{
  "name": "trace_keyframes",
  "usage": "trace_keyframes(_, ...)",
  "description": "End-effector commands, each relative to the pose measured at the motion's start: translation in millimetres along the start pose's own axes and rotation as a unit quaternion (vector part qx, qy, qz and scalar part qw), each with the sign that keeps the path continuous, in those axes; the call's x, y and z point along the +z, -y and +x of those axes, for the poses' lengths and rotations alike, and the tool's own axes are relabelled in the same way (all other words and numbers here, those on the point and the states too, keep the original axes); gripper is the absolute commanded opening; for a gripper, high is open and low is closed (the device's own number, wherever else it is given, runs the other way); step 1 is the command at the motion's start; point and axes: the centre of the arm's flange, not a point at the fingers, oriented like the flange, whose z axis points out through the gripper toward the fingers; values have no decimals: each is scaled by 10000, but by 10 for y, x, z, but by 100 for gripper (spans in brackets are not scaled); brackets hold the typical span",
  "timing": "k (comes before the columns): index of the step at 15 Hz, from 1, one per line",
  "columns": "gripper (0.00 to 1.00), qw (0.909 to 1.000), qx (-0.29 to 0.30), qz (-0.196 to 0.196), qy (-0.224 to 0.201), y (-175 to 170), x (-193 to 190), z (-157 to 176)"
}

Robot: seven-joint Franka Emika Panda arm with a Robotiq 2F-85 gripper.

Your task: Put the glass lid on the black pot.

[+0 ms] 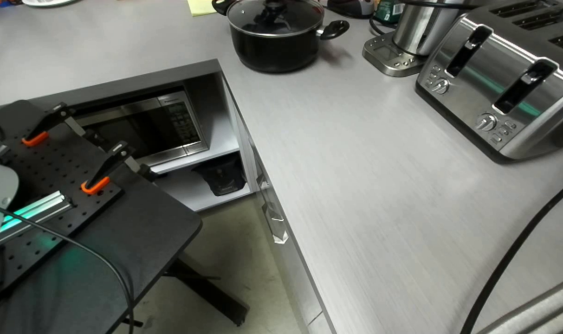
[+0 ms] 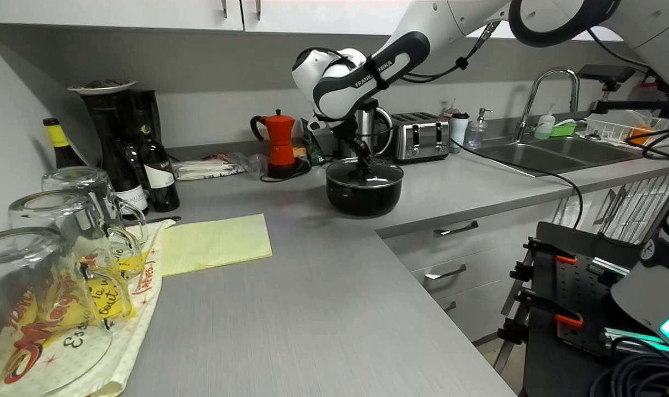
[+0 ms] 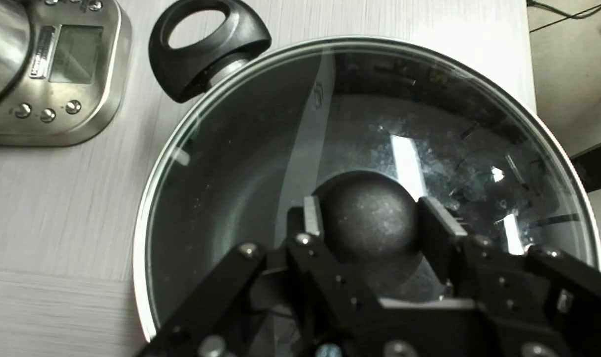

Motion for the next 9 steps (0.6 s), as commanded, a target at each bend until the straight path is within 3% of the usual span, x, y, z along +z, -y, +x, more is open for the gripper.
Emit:
trace_keyframes(1,25,9999,1,100,77,-29,-58,-29)
trace_keyframes(2,63,9999,3,96,80,-27,-59,-32)
trace_keyframes(3,76,9999,5,86,76,-23,-63,-39)
trace_keyframes(7,100,9999,21,75,72,-21,-76,-62)
trace_keyframes(9,100,10000,29,67,67,-18,-82,-73)
